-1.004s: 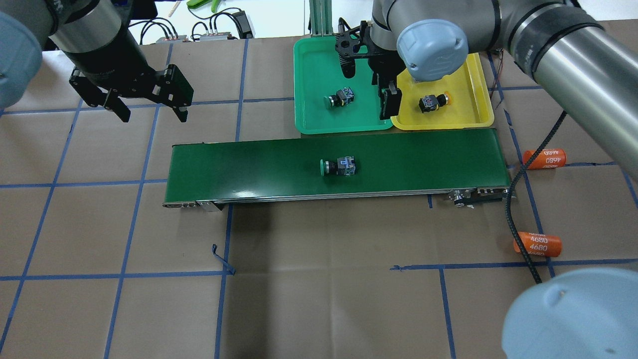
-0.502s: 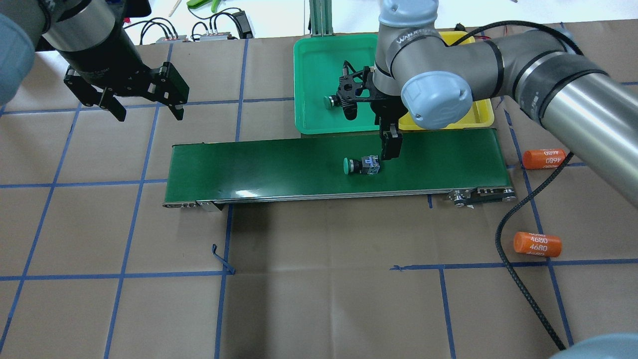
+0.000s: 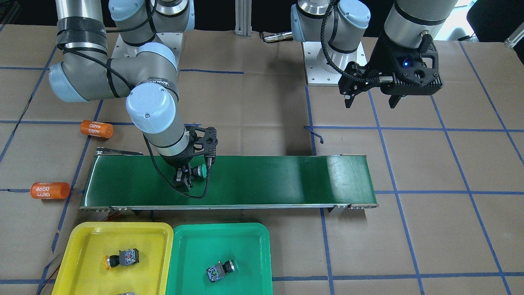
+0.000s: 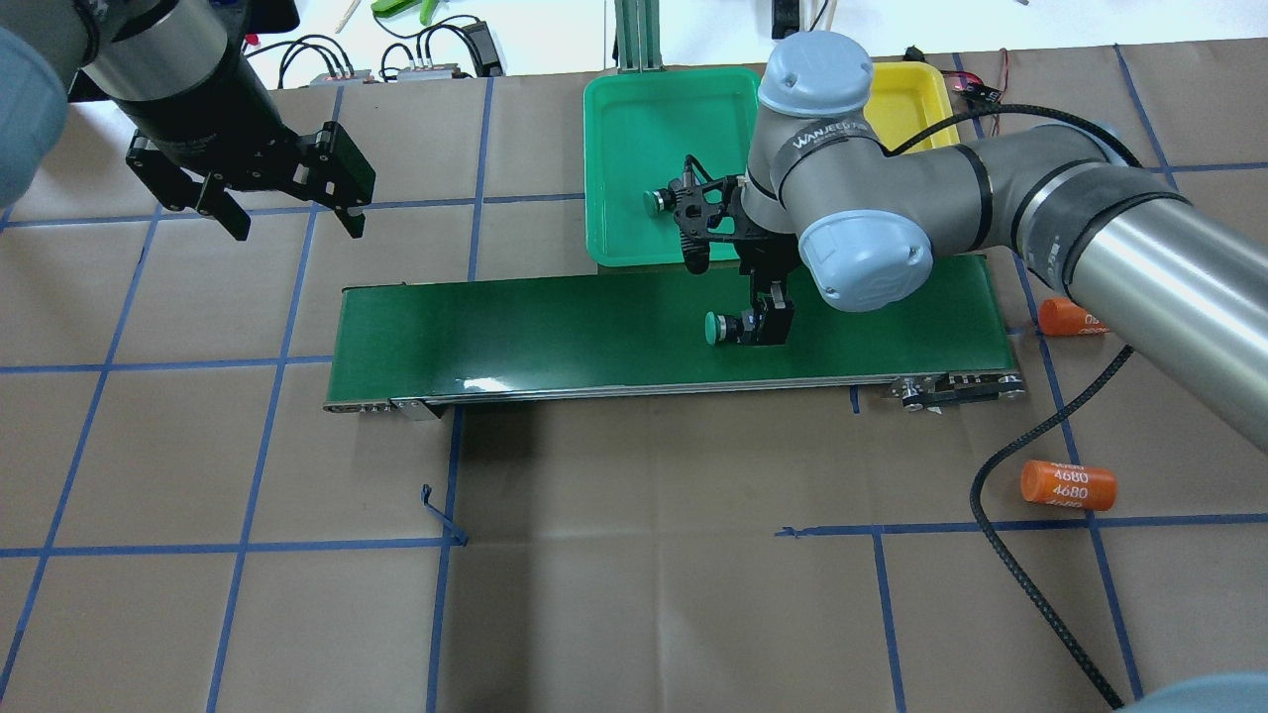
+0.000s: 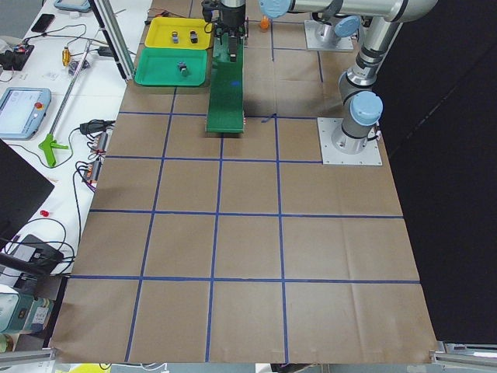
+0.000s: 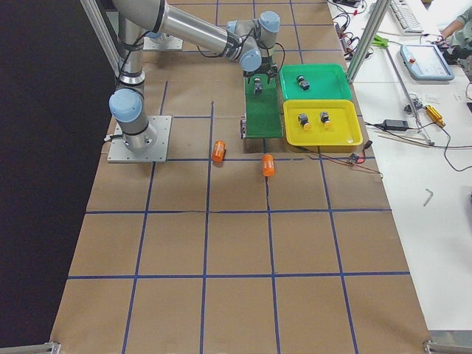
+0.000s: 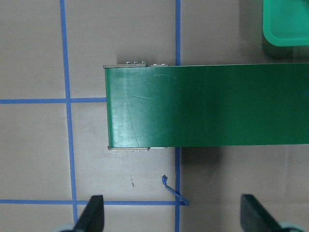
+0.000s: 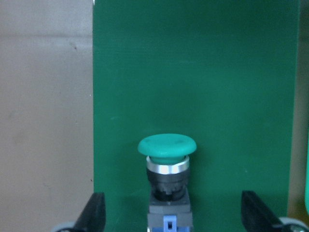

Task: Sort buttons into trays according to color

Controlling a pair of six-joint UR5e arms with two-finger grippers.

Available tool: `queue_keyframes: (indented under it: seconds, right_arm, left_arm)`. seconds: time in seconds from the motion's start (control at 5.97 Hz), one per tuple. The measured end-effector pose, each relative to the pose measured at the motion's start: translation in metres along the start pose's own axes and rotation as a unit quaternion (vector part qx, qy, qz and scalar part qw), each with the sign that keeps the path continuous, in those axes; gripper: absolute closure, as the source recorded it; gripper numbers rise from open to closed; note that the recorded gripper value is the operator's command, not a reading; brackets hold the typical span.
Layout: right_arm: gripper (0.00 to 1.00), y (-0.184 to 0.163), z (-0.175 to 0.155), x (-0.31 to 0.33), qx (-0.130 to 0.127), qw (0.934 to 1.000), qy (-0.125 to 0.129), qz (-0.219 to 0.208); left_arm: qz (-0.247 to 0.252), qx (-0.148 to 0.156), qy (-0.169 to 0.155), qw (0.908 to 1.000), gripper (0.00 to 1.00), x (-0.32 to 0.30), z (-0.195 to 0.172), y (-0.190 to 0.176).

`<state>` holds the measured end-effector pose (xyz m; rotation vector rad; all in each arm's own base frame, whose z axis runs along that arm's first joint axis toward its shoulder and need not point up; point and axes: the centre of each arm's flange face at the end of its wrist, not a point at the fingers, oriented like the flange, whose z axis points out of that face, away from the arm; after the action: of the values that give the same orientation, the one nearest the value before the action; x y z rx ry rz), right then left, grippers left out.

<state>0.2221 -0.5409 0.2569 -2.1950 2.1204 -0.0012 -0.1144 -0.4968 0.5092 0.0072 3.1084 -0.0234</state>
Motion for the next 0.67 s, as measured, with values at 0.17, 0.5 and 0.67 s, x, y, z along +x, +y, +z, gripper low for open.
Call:
queue_keyframes:
  seconds: [0.17,0.5,0.67]
  right_arm:
    - [0.32,0.017,0.002,-0.001,0.001,1.0000,-0.003,0.004]
    - [0.67,0.034,-0.002,-0.002,-0.002,0.9999,-0.001,0.010]
    - [0.81,0.042,0.000,-0.003,-0.005,0.9999,-0.004,0.010]
  left_arm:
    - [0.001,0.000,0.000,1.0000,0.01,0.000,0.000,0.000]
    - [0.002,0.000,0.000,1.0000,0.01,0.000,0.000,0.000]
    - [0.002,0.000,0.000,1.0000,0.01,0.000,0.000,0.000]
